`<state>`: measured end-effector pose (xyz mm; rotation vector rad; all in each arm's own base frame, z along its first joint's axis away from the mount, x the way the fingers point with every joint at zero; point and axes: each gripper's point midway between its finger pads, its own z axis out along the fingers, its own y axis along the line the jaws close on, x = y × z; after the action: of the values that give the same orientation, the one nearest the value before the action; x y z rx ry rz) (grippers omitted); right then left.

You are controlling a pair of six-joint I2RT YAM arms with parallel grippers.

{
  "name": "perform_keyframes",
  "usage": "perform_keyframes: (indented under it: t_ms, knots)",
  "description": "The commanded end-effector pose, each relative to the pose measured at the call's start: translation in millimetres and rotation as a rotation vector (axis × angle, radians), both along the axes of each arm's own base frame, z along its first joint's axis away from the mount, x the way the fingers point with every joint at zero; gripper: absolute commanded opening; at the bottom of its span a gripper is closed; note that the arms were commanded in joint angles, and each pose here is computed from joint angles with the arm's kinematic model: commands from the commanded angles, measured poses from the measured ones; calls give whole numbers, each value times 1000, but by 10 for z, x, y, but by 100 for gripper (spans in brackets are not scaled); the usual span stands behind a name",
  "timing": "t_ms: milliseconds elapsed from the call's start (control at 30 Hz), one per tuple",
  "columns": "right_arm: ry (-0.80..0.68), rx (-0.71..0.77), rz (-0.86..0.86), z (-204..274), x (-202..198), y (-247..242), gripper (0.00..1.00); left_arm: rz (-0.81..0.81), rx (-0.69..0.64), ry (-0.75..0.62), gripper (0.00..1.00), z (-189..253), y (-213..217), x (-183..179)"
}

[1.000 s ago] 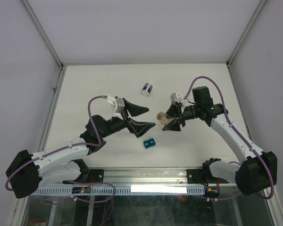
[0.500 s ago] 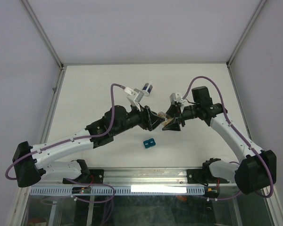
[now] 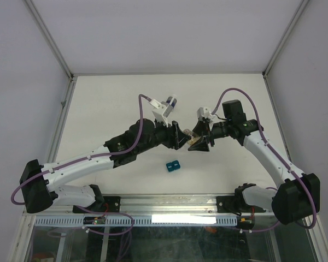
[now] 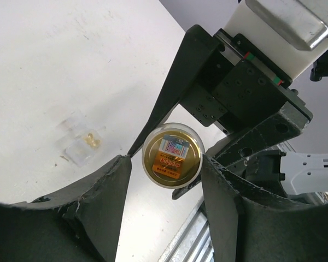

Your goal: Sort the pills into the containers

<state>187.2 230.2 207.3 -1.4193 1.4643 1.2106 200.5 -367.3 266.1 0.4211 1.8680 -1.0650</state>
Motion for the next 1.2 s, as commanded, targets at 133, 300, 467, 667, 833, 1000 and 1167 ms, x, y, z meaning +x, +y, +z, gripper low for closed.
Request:
perform_keyframes:
  t_ms: [133, 300, 467, 667, 833, 1000, 1167]
  knots:
    - [-88, 47, 16, 248, 71, 38, 0, -64, -25, -58, 48, 226, -123, -46]
    - [-87, 48, 17, 248, 64, 37, 0, -178, 0, -103, 40, 141, -205, -153]
    - [-88, 51, 25, 251, 48, 38, 0, -560, -19, -362, 35, 55, -189, -510]
    - [-87, 52, 27, 254, 43, 37, 0, -844, 42, -613, 35, -127, -69, -569]
    - [-88, 51, 28, 252, 45, 37, 0, -761, 72, -724, 62, -14, -44, -234]
    - [-90, 49, 31, 243, 42, 36, 0, -433, -16, -826, 99, 436, 123, 50]
    - [-93, 51, 34, 249, 32, 33, 0, -331, -71, -758, 99, 489, 312, 30]
